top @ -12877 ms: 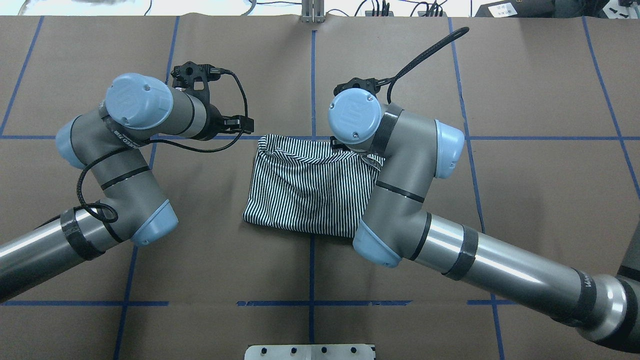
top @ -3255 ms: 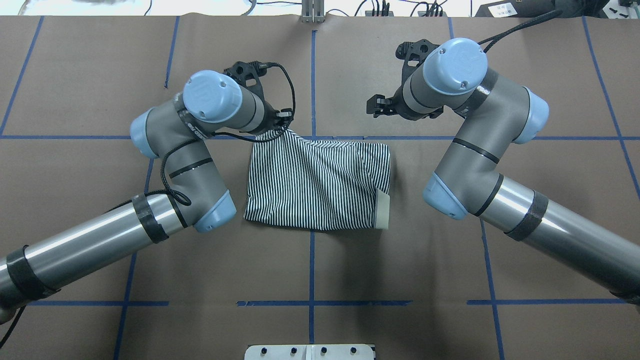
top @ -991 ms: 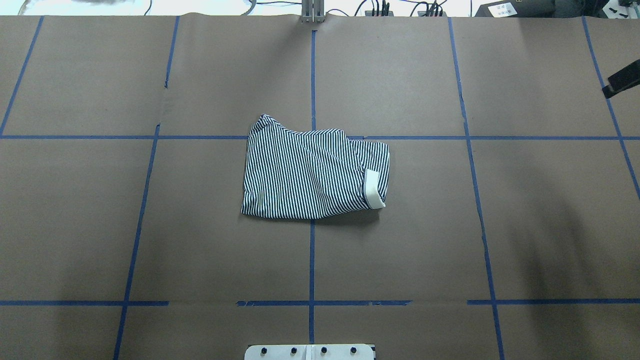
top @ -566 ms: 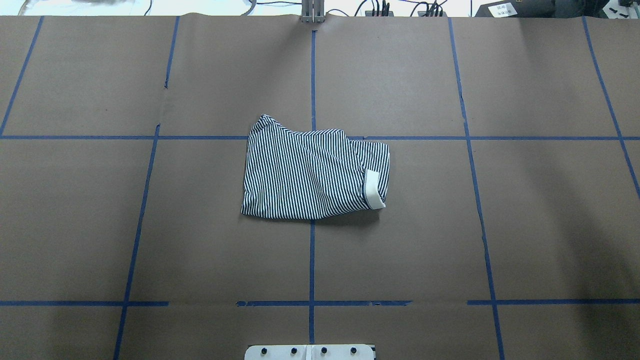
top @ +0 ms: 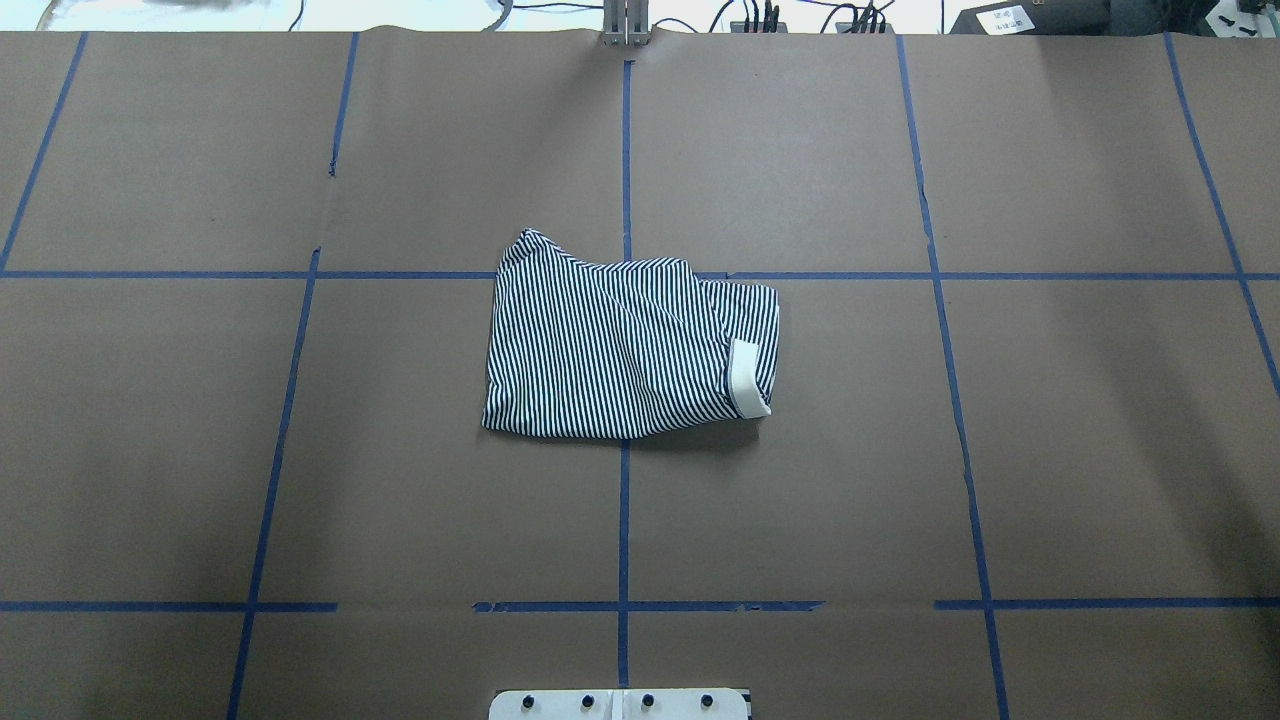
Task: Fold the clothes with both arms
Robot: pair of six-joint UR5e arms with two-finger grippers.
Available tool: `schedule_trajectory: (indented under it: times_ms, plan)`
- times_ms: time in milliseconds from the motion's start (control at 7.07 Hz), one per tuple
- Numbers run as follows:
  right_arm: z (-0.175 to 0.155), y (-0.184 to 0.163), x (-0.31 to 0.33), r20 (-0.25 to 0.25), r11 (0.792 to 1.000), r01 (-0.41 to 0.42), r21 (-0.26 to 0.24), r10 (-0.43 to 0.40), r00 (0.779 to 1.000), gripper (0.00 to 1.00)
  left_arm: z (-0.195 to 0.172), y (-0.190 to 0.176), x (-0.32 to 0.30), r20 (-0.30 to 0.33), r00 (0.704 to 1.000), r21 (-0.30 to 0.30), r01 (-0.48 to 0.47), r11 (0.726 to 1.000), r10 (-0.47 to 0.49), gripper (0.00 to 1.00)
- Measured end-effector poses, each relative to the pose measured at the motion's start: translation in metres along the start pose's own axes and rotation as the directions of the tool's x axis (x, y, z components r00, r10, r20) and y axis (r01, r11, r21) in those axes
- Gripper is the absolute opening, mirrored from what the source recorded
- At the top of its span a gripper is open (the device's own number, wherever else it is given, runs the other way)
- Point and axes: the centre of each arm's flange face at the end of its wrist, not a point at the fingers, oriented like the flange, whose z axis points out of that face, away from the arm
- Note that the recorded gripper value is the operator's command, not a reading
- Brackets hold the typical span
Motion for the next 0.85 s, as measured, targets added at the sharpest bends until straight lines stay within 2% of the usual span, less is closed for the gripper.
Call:
schedule_trajectory:
  times_ms: [142, 283, 849]
  plan:
    - [0.003, 0.017, 0.021, -0.009, 1.000, -0.012, 0.014, 0.012, 1.000, 1.00, 0.004, 0.011, -0.006, -0.031, 0.999, -0.009, 0.024, 1.000, -0.025, 1.00]
    - [0.005, 0.025, 0.033, -0.047, 1.000, -0.016, 0.021, 0.017, 0.999, 1.00, 0.005, 0.015, -0.008, -0.043, 0.998, -0.013, 0.043, 0.999, -0.043, 1.00]
    - [0.016, 0.029, 0.050, -0.170, 1.000, -0.014, -0.004, 0.013, 0.985, 1.00, 0.010, 0.025, -0.007, -0.043, 0.997, -0.022, 0.057, 0.998, -0.058, 1.00]
